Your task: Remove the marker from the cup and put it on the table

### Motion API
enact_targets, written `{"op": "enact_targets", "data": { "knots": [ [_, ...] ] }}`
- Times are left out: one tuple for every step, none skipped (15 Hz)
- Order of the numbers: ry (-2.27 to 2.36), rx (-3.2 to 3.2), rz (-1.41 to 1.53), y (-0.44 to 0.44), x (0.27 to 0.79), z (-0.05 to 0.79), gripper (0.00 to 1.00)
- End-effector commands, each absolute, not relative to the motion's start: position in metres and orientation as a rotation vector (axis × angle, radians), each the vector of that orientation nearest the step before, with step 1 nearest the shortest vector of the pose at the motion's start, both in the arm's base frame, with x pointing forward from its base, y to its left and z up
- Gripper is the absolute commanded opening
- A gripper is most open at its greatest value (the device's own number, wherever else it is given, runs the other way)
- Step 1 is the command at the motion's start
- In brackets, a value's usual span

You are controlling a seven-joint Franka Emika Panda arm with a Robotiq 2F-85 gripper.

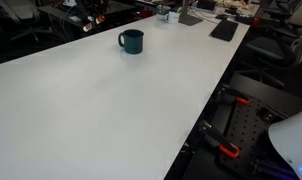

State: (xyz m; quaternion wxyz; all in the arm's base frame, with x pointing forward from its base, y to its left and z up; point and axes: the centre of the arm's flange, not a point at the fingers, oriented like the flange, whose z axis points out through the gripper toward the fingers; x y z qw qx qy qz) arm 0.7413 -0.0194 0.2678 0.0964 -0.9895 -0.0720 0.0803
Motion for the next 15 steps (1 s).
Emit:
{"op": "enact_targets", "data": {
  "knots": [
    [-0.366, -2.855, 0.342, -0.019, 0.746, 0.240, 0.05],
    [-0.390, -2.840, 0.372, -0.019, 0.745, 0.232, 0.05],
    [-0.404, -2.829, 0.405, -0.019, 0.744, 0.223, 0.05],
    [-0.416, -2.820, 0.433, -0.020, 0.743, 0.217, 0.05],
    [-0.424, -2.817, 0.461, -0.020, 0.742, 0.210, 0.05],
    [-0.423, -2.822, 0.485, -0.019, 0.741, 0.204, 0.05],
    [-0.425, -2.823, 0.504, -0.019, 0.741, 0.199, 0.05],
    [-0.425, -2.831, 0.529, -0.018, 0.741, 0.193, 0.05],
    [-0.427, -2.838, 0.554, -0.017, 0.741, 0.187, 0.05],
    [-0.436, -2.845, 0.577, -0.016, 0.741, 0.181, 0.05],
    [-0.444, -2.851, 0.602, -0.016, 0.741, 0.176, 0.05],
    [-0.453, -2.856, 0.629, -0.015, 0.741, 0.171, 0.05],
    [-0.461, -2.858, 0.653, -0.014, 0.740, 0.167, 0.05],
    [-0.469, -2.861, 0.674, -0.013, 0.740, 0.163, 0.05],
    [-0.475, -2.863, 0.695, -0.013, 0.740, 0.159, 0.05]
  ]
}}
